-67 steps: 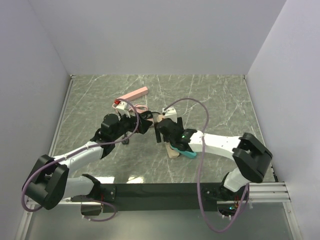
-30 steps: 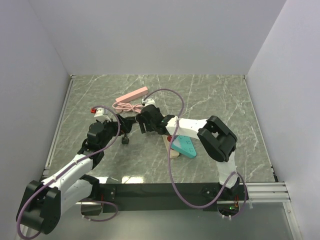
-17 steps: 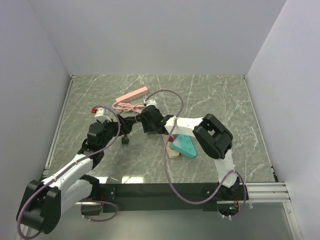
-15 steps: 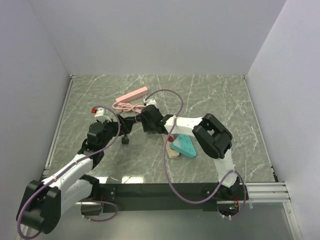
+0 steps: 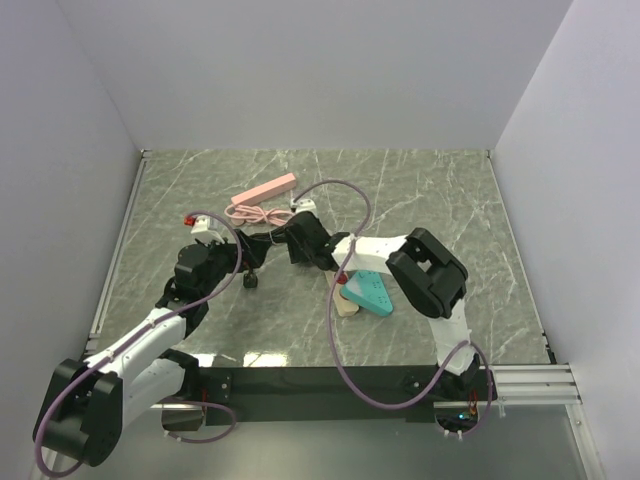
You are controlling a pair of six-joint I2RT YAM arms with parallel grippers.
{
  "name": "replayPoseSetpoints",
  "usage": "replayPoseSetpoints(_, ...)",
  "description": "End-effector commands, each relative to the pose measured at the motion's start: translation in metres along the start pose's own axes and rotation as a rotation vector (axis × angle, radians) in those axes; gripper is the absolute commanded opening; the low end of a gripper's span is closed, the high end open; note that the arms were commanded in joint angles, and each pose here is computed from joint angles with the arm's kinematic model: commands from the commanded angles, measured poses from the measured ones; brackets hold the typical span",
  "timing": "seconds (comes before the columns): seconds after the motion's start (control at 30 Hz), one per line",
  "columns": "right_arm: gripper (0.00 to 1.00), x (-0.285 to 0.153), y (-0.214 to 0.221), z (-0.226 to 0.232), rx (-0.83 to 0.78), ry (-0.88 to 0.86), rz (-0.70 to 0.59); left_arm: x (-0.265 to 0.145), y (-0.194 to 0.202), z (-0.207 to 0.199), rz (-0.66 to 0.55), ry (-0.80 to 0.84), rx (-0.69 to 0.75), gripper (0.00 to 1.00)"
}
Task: Insert the plug
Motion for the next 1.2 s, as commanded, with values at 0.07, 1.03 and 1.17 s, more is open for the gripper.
replayPoseSetpoints(0.07, 0.02, -0.043, -0.026, -0.009, 0.018, -0.071, -0.195, -0.003, -0.008, -0.012, -0.023, 0.098, 0.016, 0.99)
replayPoseSetpoints(1.03, 0.0, -0.186, 0.001, 0.0, -0.307, -0.445, -0.477, -0.013, 0.004, -0.093, 0.156, 0.441, 0.076, 0.99)
replayPoseSetpoints(1.17, 0.0, -0.189, 0.001, 0.001, -0.309, -0.441, -0.487, -0.011, 0.007, -0.092, 0.166, 0.433, 0.072, 0.96)
Point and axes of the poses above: each gripper's point midway between its finger pads, its own x axis out along the fingers, its own z axis along the line the jaws close on, y = z × x, the point moved 8 cm from there along -x, back along the fingers, and after that the axes turned 1 degree about -x, right-handed, at the moved point
